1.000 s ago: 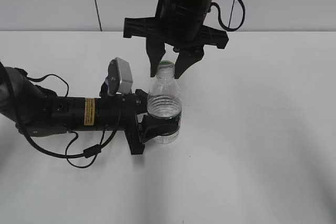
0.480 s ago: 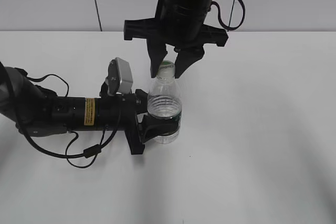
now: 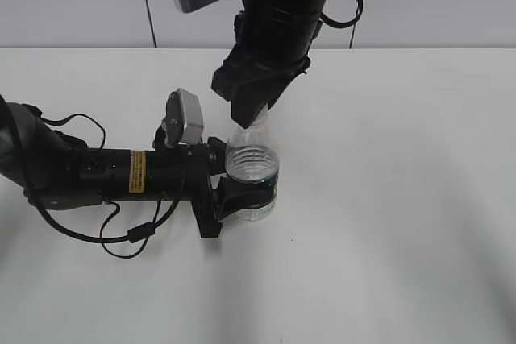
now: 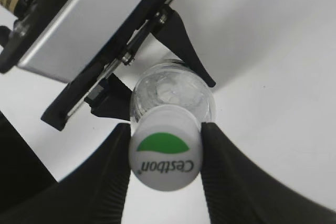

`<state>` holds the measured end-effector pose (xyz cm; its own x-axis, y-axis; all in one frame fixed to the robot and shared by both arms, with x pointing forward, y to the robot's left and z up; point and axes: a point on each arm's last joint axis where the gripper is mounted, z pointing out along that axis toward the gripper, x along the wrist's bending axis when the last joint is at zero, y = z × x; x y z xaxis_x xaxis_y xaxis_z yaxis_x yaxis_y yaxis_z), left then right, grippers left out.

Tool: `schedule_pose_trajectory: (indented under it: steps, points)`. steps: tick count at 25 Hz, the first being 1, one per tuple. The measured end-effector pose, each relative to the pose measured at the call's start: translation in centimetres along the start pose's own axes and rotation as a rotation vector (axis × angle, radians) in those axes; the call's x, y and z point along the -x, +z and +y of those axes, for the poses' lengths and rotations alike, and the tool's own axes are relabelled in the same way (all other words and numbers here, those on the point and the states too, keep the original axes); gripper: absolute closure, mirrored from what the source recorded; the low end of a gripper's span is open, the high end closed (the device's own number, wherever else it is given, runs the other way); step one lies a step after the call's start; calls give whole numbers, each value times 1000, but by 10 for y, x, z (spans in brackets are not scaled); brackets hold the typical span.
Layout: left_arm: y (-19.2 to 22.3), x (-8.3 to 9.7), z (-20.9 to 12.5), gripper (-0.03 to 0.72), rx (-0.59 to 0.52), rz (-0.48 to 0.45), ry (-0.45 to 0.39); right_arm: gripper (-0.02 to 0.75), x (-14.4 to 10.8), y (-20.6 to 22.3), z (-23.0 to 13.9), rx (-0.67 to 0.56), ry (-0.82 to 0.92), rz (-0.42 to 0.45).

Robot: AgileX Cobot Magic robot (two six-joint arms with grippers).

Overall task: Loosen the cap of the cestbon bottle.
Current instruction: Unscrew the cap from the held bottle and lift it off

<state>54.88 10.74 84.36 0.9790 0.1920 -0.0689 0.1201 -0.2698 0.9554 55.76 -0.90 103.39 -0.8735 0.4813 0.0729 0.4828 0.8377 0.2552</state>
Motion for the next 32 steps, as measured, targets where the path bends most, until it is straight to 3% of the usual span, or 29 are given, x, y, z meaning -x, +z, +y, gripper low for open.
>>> schedule_pose_trajectory:
  steps: [19, 32]
  points:
    - [0, 1, 0, 315, -4, -10, 6, 428, 0, -1, 0, 2, -798, -3]
    - [0, 0, 0, 315, -5, -14, 12, 428, 0, -1, 0, 1, -1070, -3]
